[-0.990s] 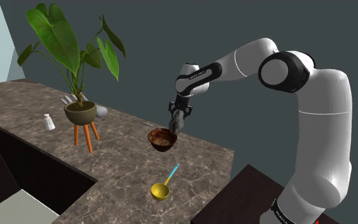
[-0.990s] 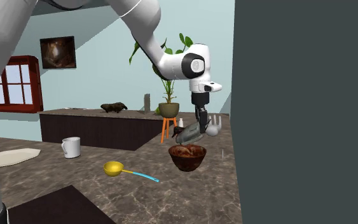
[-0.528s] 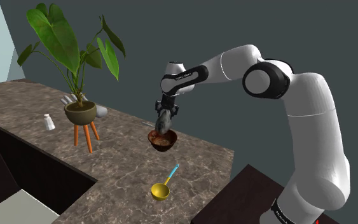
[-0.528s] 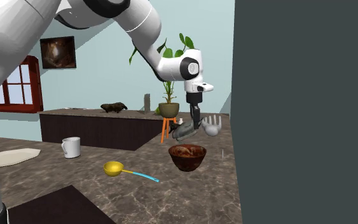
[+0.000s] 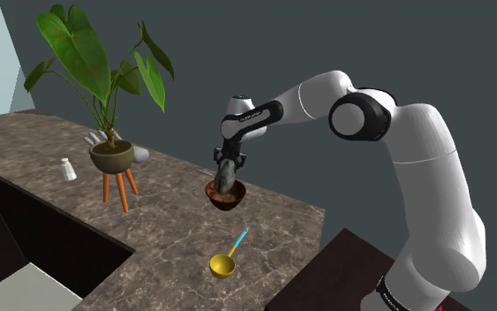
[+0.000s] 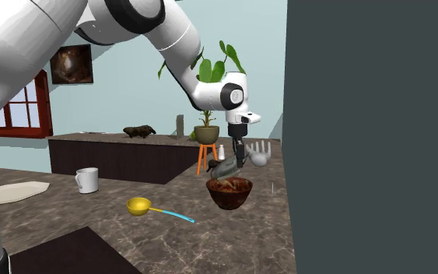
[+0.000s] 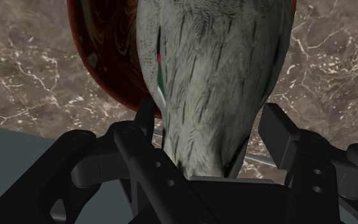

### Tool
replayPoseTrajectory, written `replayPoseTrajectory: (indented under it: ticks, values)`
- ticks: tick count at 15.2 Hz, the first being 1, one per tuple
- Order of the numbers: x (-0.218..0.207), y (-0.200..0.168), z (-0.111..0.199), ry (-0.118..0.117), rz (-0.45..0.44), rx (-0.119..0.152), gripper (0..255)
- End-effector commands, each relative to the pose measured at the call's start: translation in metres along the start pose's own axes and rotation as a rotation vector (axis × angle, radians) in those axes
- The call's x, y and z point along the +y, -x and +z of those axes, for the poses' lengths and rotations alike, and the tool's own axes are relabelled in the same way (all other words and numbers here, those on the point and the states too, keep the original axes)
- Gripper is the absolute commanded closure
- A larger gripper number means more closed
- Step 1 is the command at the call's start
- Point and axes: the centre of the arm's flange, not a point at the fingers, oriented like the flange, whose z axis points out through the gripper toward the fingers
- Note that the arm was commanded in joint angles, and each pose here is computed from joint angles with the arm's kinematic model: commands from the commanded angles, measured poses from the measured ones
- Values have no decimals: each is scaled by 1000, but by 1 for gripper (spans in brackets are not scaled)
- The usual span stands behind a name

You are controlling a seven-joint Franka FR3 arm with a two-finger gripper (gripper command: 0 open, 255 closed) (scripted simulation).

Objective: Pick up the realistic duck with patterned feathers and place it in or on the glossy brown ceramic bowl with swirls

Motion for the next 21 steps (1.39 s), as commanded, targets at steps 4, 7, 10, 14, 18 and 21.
replayPoseTrajectory:
  ticks: [4, 7, 10, 14, 18, 21]
  values:
    - [3, 3, 29, -1, 0, 1, 255]
    - [3, 3, 29, -1, 0, 1, 255]
    - [3, 3, 29, -1, 0, 1, 255]
    - [3, 3, 29, -1, 0, 1, 0]
    - [3, 3, 29, -1, 0, 1, 0]
    - [3, 3, -10, -1, 0, 1, 0]
